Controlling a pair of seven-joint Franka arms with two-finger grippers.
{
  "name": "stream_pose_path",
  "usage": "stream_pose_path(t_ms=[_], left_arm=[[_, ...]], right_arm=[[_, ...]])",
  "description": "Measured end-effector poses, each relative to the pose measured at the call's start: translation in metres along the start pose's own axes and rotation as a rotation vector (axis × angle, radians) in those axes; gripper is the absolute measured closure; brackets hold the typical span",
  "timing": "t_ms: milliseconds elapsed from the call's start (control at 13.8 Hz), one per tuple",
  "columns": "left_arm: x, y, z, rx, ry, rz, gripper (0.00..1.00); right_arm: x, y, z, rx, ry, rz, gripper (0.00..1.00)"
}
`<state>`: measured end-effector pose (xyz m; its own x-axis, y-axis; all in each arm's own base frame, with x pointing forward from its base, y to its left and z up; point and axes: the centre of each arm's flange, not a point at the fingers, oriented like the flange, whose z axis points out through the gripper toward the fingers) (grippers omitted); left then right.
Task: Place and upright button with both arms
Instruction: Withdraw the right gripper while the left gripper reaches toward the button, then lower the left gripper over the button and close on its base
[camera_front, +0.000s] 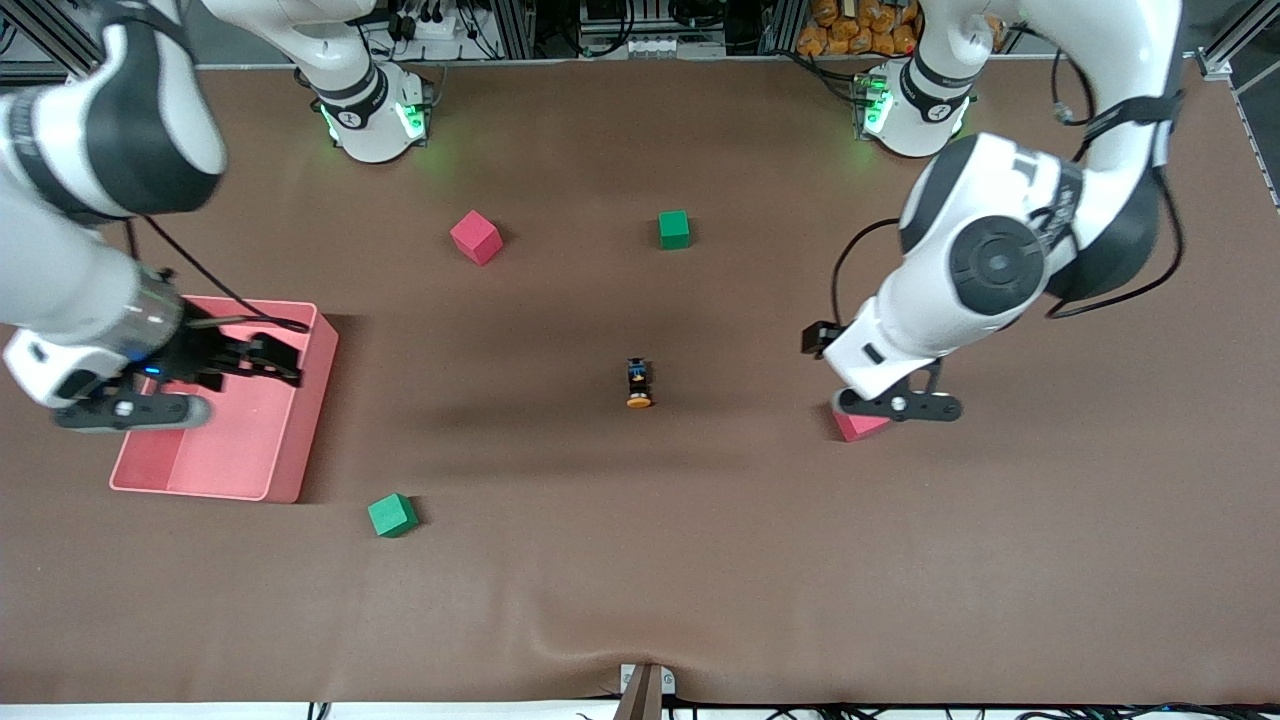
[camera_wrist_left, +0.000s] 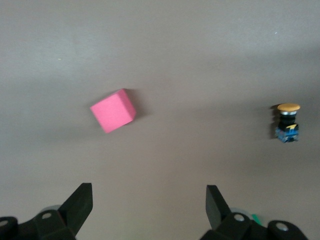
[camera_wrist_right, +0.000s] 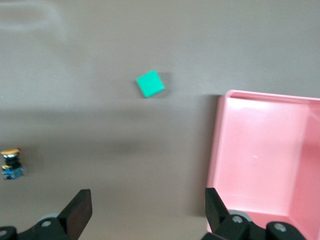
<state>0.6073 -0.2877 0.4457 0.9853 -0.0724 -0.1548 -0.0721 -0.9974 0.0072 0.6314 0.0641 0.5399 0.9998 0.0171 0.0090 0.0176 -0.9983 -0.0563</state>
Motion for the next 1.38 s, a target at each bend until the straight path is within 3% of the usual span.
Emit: stream_pose_path(t_ms=[145,508,1016,1379], left_arm=[[0.006,0.023,0.015,-0.003,0.007,-0.032,0.00],[0.001,0.097,0.066,-0.002,-0.021,-0.045,0.00],[0.011,0.142,0.127,-0.075,-0.006,-0.023,0.00],[0.017,0.169,0.170,-0.169,0.007,-0.087,0.00]], right_arm=[[-0.011,0.025,-0.020,-0.003,-0.006,0.016,0.00],[-0.046,0.066,-0.075,-0.015,0.002,-0.175,0.00],[-0.073,0.078,-0.098,-0.019,-0.042,-0.258,0.00],[-0.083,0.074,-0.108,-0.044,-0.074,-0.268,0.00]])
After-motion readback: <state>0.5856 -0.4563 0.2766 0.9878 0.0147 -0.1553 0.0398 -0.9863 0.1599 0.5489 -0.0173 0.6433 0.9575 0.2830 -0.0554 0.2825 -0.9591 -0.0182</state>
